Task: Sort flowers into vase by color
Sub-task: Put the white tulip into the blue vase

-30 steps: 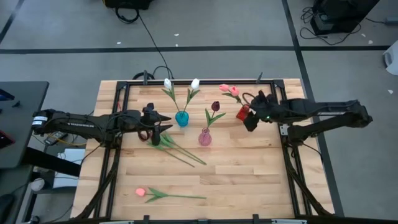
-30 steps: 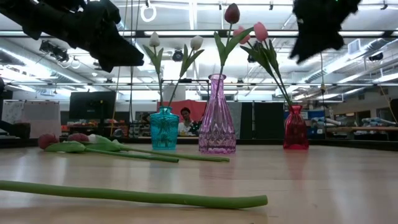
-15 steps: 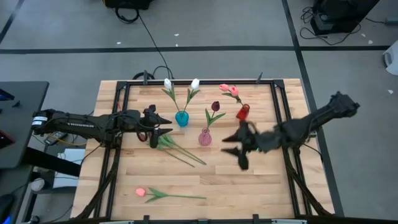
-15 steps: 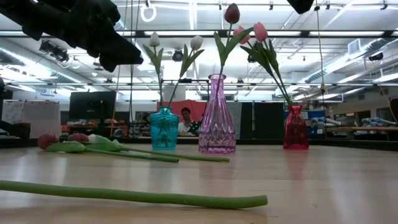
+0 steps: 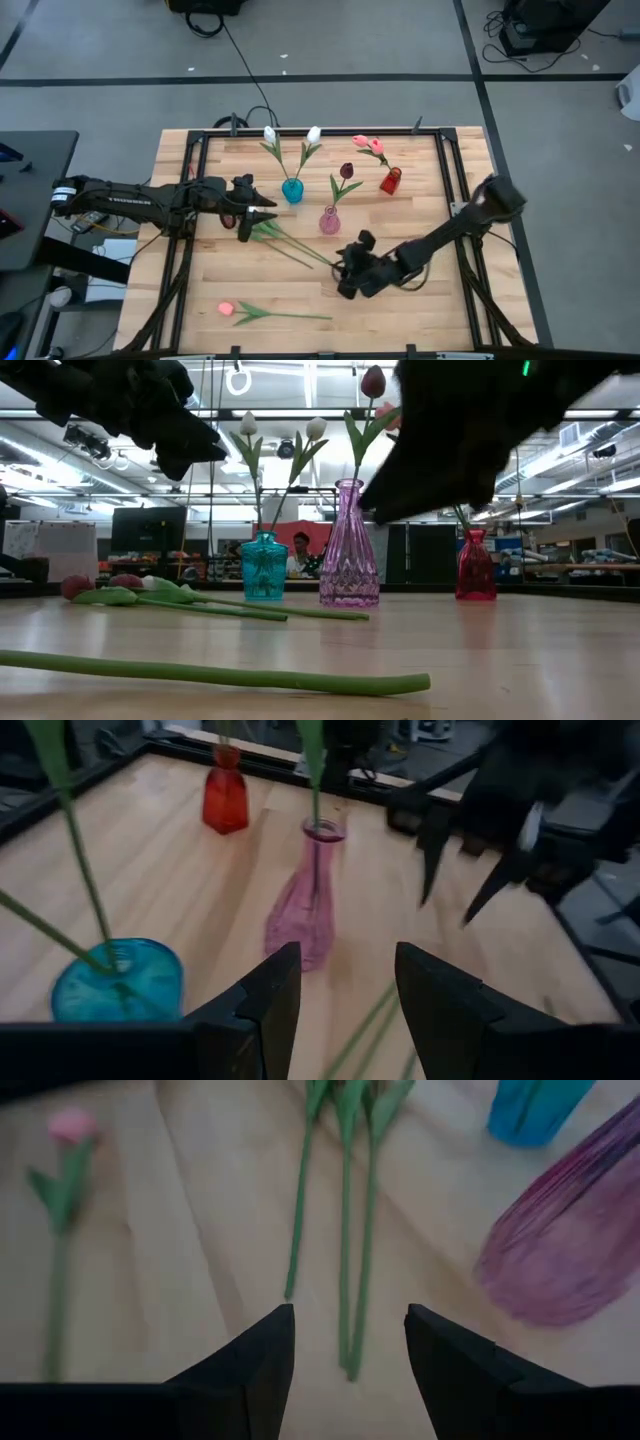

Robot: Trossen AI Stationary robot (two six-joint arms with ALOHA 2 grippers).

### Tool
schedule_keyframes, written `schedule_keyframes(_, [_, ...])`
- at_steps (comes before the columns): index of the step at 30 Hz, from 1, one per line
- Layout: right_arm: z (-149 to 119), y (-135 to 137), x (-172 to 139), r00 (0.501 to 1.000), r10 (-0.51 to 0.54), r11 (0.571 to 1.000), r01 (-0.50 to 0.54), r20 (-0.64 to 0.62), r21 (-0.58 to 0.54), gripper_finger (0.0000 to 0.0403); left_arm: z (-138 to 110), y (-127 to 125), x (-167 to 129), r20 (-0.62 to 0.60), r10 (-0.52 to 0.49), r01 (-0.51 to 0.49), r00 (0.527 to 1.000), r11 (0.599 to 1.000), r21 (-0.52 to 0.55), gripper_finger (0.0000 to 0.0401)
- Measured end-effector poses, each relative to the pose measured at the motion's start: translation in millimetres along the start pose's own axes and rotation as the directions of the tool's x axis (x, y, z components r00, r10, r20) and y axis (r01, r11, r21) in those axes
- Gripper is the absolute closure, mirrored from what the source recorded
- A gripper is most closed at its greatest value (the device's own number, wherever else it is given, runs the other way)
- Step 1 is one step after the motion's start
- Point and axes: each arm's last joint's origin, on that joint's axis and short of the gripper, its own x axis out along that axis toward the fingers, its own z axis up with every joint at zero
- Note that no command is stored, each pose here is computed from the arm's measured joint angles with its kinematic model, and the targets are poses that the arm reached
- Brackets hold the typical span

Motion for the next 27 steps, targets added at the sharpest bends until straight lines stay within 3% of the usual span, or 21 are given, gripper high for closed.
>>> schedule_keyframes(7, [-33.5,3.5,45.7,0.999,-0.025,0.999,0.024,0.033,0.025,0.0202,-1.6,-9.1,0.0,-0.012,-0.072,0.071,0.997,0.997,-0.032,0.0231])
schedule_keyframes(15, [-48.5,0.4,71.8,0.996,-0.074,0.997,0.074,0.046,-0.010,0.0216,-2.5,-23.2,-0.8,-0.004,-0.147,0.146,0.989,0.989,-0.032,0.0231])
schedule_keyframes(18, [-51.7,2.9,77.8,0.994,-0.102,0.994,0.103,0.046,-0.026,0.0251,-3.2,-26.6,-1.2,-0.007,-0.164,0.164,0.986,0.986,-0.027,0.0231])
schedule_keyframes(23, [-57.4,1.9,83.1,0.989,-0.147,0.989,0.147,0.000,0.002,0.0375,-3.8,-28.7,-1.4,-0.011,-0.174,0.174,0.985,0.984,-0.024,0.0231])
schedule_keyframes(27, [-55.6,1.5,81.5,0.990,-0.144,0.989,0.144,-0.009,0.037,0.0389,-3.9,-30.0,-1.6,-0.011,-0.186,0.186,0.983,0.982,-0.022,0.0231])
